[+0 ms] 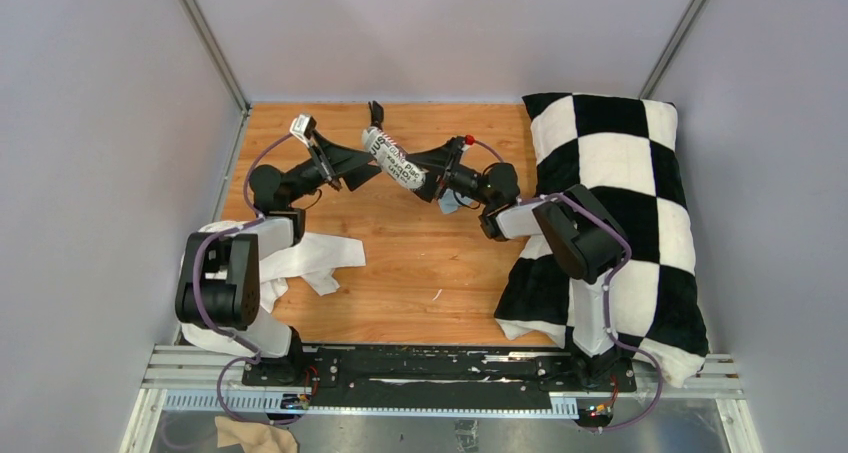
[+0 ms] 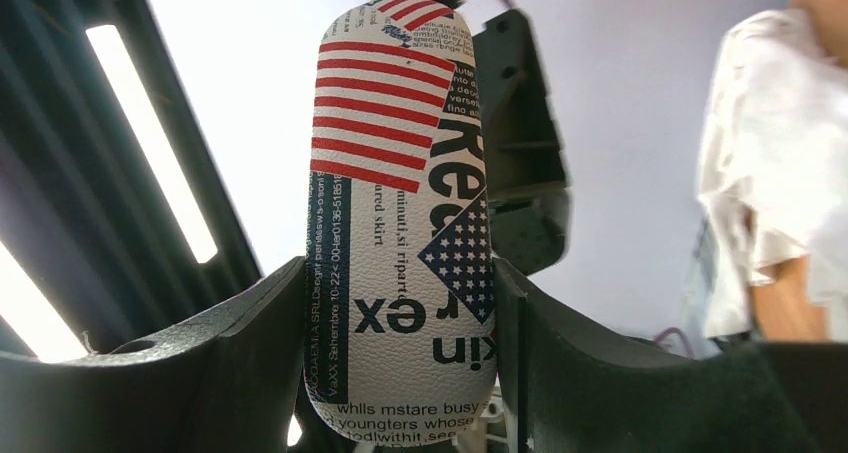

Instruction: Organize the sunglasses

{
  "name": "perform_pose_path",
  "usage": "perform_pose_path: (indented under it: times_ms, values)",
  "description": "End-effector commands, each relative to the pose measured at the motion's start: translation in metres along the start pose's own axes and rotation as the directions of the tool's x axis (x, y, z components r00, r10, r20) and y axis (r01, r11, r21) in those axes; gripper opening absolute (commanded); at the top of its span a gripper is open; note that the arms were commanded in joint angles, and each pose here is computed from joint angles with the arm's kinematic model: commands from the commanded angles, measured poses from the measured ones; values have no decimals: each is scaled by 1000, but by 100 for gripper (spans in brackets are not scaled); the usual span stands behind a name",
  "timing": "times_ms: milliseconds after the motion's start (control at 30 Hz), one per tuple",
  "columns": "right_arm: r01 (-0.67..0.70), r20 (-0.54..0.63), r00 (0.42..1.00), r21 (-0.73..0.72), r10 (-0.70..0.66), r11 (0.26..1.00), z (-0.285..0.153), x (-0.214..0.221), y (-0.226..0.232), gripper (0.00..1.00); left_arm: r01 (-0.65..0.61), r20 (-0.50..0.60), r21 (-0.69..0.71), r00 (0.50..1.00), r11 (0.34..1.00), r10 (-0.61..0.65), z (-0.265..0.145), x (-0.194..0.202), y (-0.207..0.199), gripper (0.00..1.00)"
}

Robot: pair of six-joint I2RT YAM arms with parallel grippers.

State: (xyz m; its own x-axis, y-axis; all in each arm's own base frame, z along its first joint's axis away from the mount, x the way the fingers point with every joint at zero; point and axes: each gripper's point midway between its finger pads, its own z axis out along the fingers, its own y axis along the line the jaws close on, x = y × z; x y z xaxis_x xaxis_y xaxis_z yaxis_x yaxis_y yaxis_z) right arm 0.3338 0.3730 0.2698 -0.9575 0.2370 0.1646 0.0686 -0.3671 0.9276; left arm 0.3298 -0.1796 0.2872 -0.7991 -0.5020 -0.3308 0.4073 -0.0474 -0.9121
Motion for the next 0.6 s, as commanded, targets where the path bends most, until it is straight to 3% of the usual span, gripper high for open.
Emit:
perform_pose_path:
  times_ms: [0,167,567]
  values:
    - [137,0,990,100,-138,986,-11,-2,-3,0,-76,34,-67,996,995,78,0,-1,-1,97]
    - [263,-12,964,209,-266,942,-16,-2,-10,0,-74,45,-194,995,978,85,-5,0,17,100]
    - [507,-94,855,354,-510,786,-22,2,-15,0,41,98,-234,995,971,-18,-7,20,34,100]
